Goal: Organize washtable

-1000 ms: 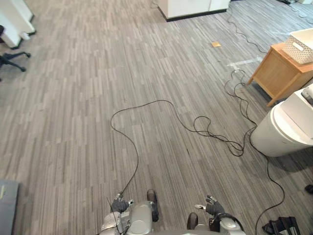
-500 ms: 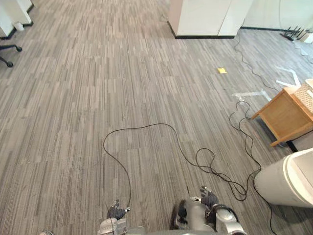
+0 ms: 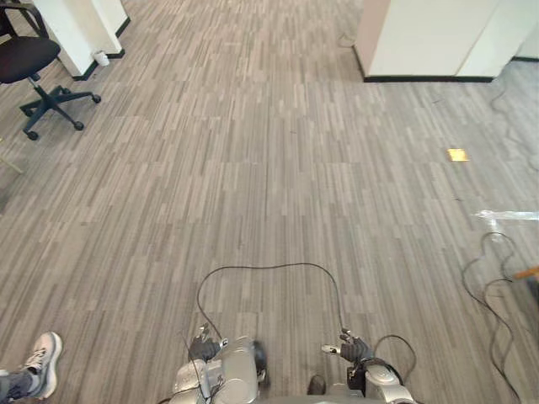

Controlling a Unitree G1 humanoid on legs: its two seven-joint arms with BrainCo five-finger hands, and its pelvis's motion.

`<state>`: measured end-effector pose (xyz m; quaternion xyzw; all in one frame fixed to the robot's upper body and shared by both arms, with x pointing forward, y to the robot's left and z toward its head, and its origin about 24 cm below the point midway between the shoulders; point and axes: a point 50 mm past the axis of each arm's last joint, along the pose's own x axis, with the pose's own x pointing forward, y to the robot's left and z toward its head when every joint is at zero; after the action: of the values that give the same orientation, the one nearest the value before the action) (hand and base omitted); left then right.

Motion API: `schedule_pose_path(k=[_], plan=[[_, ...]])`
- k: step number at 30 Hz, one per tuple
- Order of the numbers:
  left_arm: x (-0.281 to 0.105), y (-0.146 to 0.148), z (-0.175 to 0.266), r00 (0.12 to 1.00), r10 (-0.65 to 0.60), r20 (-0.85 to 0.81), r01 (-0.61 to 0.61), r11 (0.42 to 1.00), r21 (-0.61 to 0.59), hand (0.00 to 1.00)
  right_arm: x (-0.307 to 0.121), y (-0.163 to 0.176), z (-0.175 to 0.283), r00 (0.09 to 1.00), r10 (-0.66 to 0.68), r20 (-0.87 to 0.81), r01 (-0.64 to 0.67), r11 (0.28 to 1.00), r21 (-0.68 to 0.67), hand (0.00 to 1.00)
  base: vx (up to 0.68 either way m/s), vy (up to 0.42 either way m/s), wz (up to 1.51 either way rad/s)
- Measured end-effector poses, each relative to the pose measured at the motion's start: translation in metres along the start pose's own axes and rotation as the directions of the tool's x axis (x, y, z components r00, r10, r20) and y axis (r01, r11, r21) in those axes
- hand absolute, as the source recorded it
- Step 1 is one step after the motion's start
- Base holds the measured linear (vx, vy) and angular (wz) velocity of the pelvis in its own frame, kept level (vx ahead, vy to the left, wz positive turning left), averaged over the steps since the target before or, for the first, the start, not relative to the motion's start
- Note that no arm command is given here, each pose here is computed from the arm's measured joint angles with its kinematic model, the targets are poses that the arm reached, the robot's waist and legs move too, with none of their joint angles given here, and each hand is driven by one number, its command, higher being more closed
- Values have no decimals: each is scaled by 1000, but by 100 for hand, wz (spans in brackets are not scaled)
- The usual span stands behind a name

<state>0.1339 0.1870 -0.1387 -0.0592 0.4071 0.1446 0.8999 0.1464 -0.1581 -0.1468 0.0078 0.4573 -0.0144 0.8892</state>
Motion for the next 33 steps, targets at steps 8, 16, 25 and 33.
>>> schedule_pose_path(k=[8,16,25,33], plan=[[4,10,7,1000,1,3,-1,997,72,0,-2,15,-9,999,33,-26,-33,999,6,0,560,289,-8],[2,13,-14,995,6,-104,7,992,129,0,0,-3,12,998,0,70,3,999,-34,0,589,153,31],[-7,4,-33,988,37,-147,-39,999,-9,0,-3,-29,8,997,-65,48,65,998,4,0,780,0,38],[-1,9,-3,999,45,-11,-45,999,-26,0,0,0,0,1000,-6,-1,6,999,50,0,690,109,-49]])
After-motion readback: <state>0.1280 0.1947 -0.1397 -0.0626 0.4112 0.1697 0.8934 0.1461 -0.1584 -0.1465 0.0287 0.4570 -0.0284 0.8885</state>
